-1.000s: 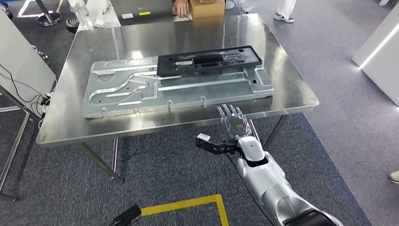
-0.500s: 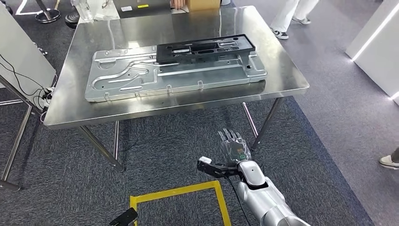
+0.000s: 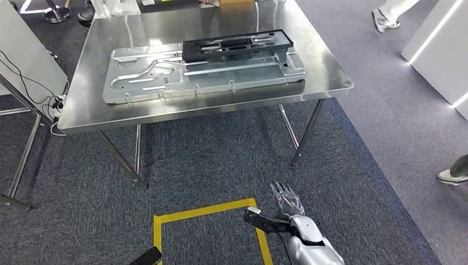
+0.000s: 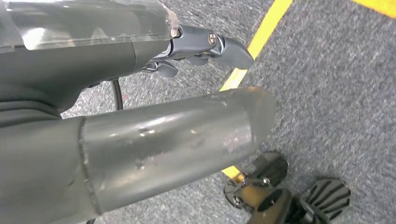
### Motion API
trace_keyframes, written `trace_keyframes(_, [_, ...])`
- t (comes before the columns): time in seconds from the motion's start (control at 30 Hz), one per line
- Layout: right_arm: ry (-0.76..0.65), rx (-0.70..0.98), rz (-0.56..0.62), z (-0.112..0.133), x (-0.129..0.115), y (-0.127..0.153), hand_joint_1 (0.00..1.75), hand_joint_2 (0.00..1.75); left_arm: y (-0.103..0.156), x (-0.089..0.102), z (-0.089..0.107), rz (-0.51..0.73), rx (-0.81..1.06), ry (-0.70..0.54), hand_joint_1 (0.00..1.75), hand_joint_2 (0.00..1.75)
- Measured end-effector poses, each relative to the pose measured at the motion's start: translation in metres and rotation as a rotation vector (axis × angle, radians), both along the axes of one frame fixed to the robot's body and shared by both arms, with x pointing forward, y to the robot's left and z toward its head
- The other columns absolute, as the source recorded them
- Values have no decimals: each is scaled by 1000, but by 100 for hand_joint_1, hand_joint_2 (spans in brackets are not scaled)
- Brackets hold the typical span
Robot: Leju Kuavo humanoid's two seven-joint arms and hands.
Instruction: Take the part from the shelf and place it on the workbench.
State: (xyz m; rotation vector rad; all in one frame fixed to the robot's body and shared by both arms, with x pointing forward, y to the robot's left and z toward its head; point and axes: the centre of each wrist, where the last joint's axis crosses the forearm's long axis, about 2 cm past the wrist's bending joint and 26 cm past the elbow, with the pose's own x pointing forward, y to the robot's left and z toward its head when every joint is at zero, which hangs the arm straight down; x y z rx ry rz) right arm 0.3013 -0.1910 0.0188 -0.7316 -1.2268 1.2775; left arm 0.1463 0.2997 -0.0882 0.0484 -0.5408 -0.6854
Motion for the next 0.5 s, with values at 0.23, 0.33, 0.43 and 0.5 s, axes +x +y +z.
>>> trace_keyframes(0.23, [464, 391, -428, -88, -117, -75, 0, 0, 9, -78, -19, -162, 43, 21, 0, 0])
trace_keyframes(0.33, [632, 458, -632, -117, -198, -104, 0, 0, 15, -125, -25, -214, 48, 92, 0, 0])
trace_keyframes(0.43, [713, 462, -740, -124, -229, -116, 0, 0, 18, -135, -25, -235, 49, 128, 0, 0])
trace_keyframes(0.5, [806, 472, -825, -126, -239, -116, 0, 0, 18, -132, -25, -252, 49, 133, 0, 0])
